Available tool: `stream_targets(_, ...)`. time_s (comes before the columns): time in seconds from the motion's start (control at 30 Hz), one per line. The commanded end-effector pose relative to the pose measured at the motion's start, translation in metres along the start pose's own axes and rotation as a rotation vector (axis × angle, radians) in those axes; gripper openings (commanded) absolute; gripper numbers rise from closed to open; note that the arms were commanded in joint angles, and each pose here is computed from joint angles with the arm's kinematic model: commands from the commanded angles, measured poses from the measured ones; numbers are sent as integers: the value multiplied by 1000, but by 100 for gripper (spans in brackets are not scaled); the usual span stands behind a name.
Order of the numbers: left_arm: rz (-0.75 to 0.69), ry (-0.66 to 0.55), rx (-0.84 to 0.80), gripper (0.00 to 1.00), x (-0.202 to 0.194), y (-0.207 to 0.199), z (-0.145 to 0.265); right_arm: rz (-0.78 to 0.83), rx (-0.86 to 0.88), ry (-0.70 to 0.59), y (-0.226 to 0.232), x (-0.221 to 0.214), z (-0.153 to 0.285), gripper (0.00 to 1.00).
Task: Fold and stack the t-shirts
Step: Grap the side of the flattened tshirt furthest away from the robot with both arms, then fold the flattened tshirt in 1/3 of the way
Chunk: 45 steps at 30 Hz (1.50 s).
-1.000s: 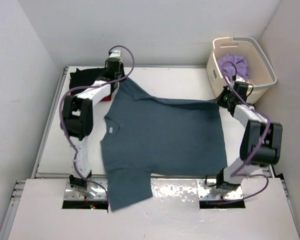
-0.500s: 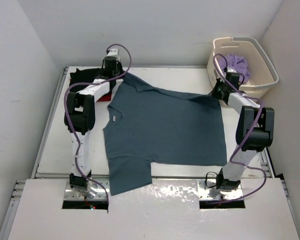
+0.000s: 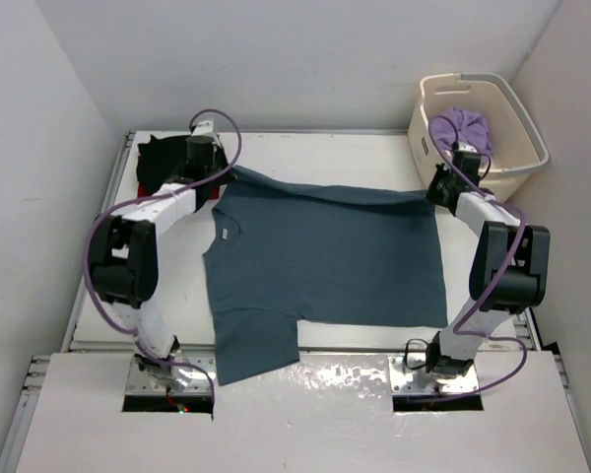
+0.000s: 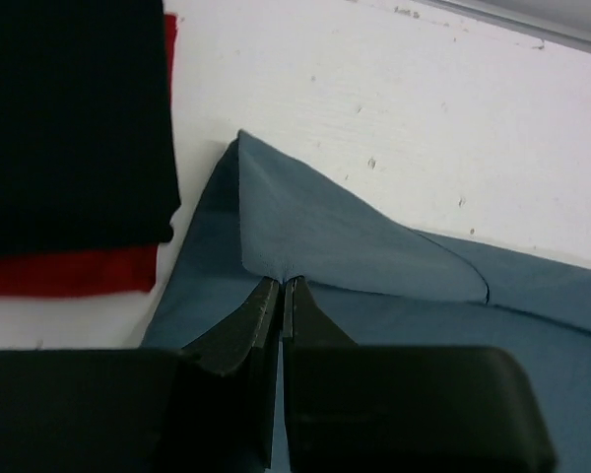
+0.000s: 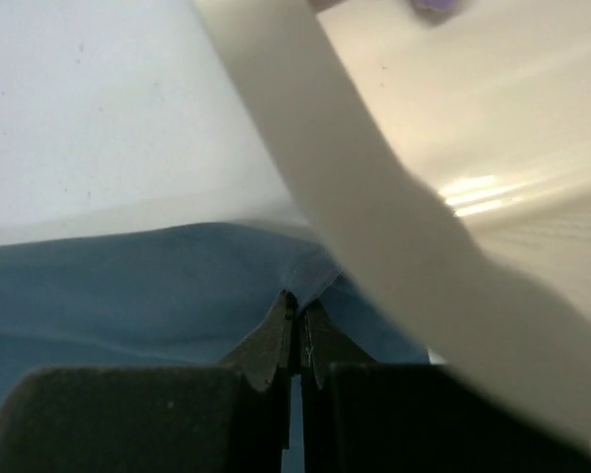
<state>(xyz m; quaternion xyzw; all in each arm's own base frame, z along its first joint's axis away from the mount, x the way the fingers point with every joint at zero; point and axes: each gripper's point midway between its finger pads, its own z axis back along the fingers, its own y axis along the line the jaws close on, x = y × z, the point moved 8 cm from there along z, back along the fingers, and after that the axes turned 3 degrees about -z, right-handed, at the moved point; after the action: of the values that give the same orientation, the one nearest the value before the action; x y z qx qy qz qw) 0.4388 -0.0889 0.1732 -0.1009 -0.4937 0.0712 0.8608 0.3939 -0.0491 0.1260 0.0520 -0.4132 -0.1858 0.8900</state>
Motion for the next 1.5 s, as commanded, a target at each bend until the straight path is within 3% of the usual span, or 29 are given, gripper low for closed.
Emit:
stream_targets(0.0,52,-49,24,0,14,0,32,21,-35,-85,0,22,21,0)
stream_targets(0.17,111,54,76,0,-19,11,65,20,-73,-54,-4,20,31,0)
stream_targets(0.47,193,112,69,0,-51,8,142,48,-129,9,-11,9,47,0)
stream_targets(0.83,213,419,145,0,-154,11,169,51,-251,144,-30,-36,58,4)
stream_targets(0.87,225,443,174,5,-159,13,170,46,-266,162,-33,-43,58,5)
stream_targets(0.9,219,488,210,18,-166,18,173,41,-282,174,-35,-47,58,20)
stream_targets(0.93,219,507,221,49,-169,19,175,38,-285,181,-36,-49,57,34)
stream_targets(1.0,222,553,222,79,-172,18,180,42,-299,189,-38,-52,58,64)
stream_targets(1.03,208,542,204,91,-165,14,181,39,-301,186,-38,-51,60,67)
stream_targets(1.07,193,552,214,92,-162,14,184,44,-289,160,-36,-46,64,70)
stream_targets(1.1,178,534,215,93,-155,13,184,44,-285,144,-35,-43,68,82)
stream_targets(1.13,169,496,203,100,-140,8,183,45,-271,134,-33,-42,71,83)
stream_targets(1.23,180,365,109,100,-107,-10,170,63,-185,80,-22,-36,81,86)
stream_targets(1.27,185,339,77,100,-101,-15,163,69,-163,54,-17,-32,85,97)
stream_targets(1.4,203,189,-32,100,-66,-40,120,120,-62,63,8,-40,79,99)
stream_targets(1.47,191,212,-56,100,-67,-47,86,129,-25,93,16,-44,67,99)
